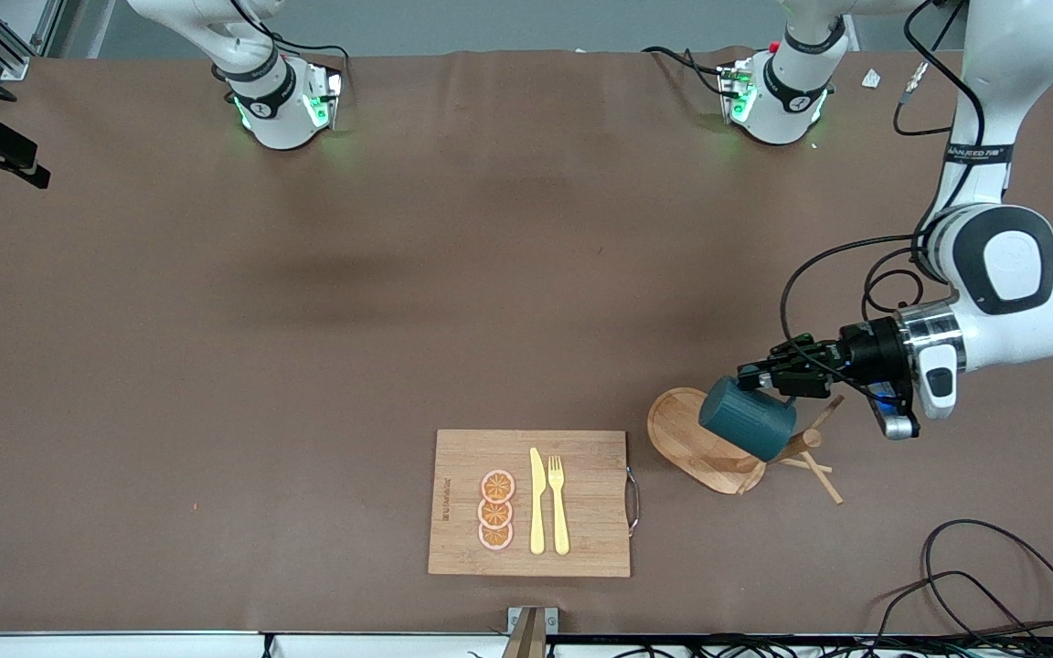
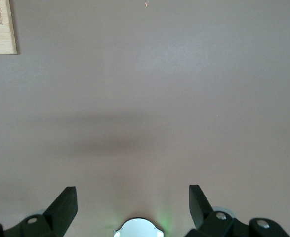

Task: Pass cup and hang on rack
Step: 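Hang the mug handle onto a rack peg with the left gripper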

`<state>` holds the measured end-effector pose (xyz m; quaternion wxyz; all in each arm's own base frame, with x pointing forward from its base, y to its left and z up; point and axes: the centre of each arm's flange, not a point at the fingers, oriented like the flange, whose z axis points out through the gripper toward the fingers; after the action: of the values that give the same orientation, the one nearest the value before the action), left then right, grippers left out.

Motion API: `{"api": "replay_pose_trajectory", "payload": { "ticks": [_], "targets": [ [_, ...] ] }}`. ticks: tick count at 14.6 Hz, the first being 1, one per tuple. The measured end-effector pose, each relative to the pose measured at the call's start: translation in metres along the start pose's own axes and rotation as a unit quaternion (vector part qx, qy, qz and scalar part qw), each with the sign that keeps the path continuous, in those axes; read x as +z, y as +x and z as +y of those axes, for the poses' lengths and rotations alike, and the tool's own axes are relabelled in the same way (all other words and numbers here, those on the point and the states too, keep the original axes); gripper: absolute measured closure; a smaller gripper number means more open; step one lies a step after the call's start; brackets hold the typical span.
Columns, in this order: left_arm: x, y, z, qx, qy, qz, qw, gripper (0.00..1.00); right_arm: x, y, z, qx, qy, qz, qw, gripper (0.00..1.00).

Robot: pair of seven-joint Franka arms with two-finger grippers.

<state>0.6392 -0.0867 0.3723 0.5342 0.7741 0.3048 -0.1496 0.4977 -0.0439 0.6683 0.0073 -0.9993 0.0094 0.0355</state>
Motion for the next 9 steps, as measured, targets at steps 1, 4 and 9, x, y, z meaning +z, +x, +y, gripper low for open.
{"api": "replay_pose_trajectory", "payload": {
  "ticks": [1, 4, 9],
  "targets": [
    [-0.001, 0.003, -0.009, 0.008, -0.009, -0.002, 1.000, 0.79, 0.000, 0.000, 0.000, 0.000, 0.000, 0.000, 1.000, 0.00],
    [0.003, 0.008, -0.028, 0.026, -0.020, -0.005, 0.999, 0.79, 0.000, 0.000, 0.000, -0.001, 0.000, -0.001, 1.000, 0.00],
    [-0.008, 0.021, -0.046, 0.059, -0.031, -0.010, 0.998, 0.79, 0.001, -0.001, 0.000, -0.001, 0.000, -0.004, 1.000, 0.00]
  ]
}}
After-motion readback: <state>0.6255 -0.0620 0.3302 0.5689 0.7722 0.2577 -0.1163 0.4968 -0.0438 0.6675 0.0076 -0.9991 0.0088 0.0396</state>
